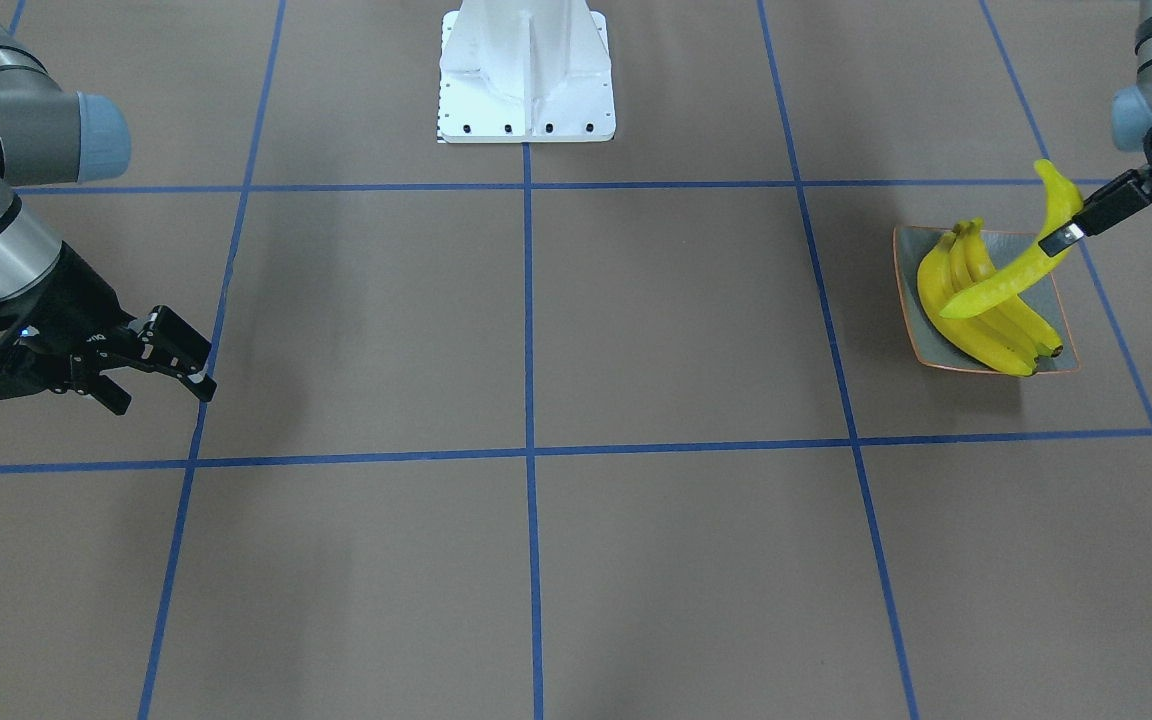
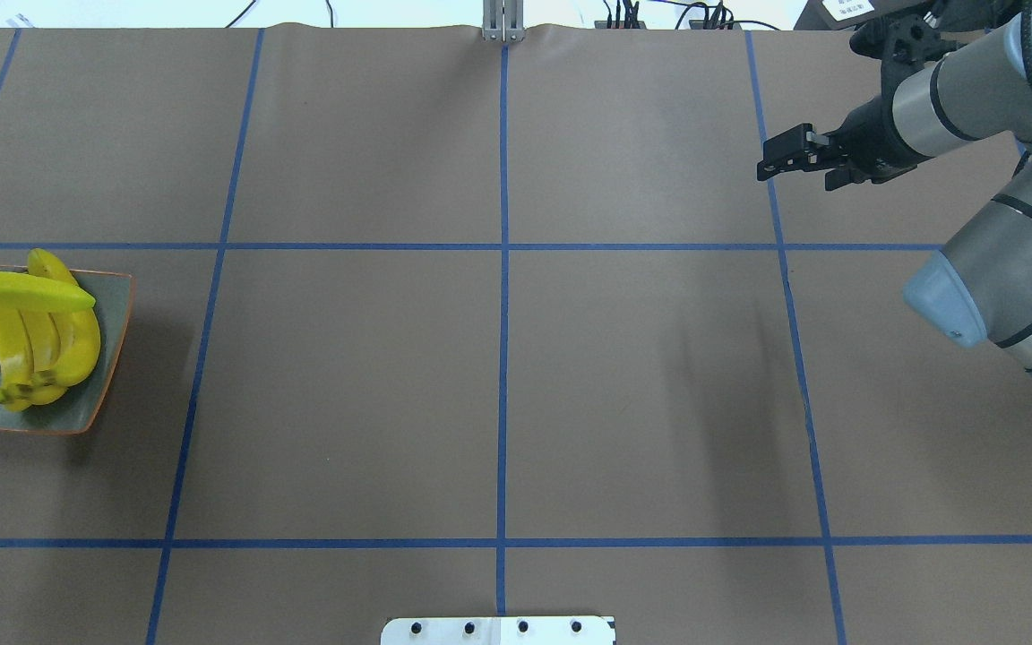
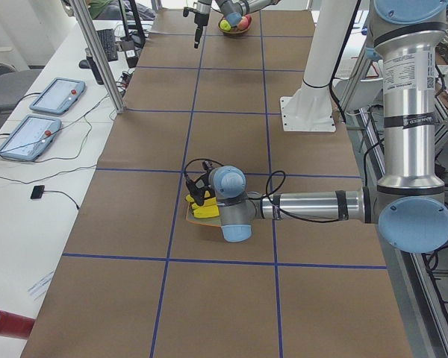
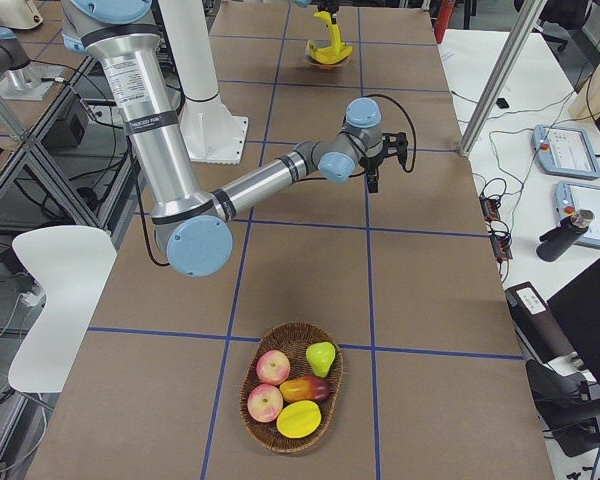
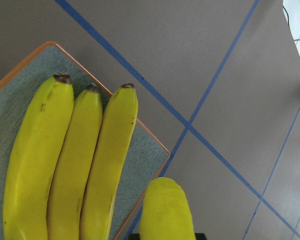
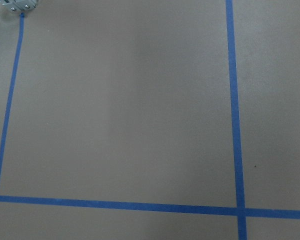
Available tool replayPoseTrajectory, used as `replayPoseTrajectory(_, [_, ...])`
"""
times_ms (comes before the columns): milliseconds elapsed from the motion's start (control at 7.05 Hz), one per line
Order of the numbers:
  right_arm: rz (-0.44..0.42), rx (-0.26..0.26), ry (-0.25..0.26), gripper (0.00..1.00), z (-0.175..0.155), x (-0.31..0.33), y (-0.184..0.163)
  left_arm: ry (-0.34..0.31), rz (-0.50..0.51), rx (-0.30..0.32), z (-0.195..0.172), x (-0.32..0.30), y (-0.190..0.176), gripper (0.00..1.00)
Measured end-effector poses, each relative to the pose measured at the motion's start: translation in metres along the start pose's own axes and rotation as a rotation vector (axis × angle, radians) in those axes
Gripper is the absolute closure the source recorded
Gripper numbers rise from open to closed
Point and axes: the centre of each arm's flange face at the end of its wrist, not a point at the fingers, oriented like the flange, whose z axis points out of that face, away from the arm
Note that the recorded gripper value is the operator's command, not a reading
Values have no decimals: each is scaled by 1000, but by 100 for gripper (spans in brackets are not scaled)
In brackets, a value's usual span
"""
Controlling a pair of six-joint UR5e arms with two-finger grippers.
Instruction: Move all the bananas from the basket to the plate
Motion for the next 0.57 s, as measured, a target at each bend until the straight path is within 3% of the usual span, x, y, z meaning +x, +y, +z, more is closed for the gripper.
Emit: replayPoseTrajectory(568, [3, 9, 5, 0, 0, 0, -1, 2, -74, -3, 0, -24, -11, 100])
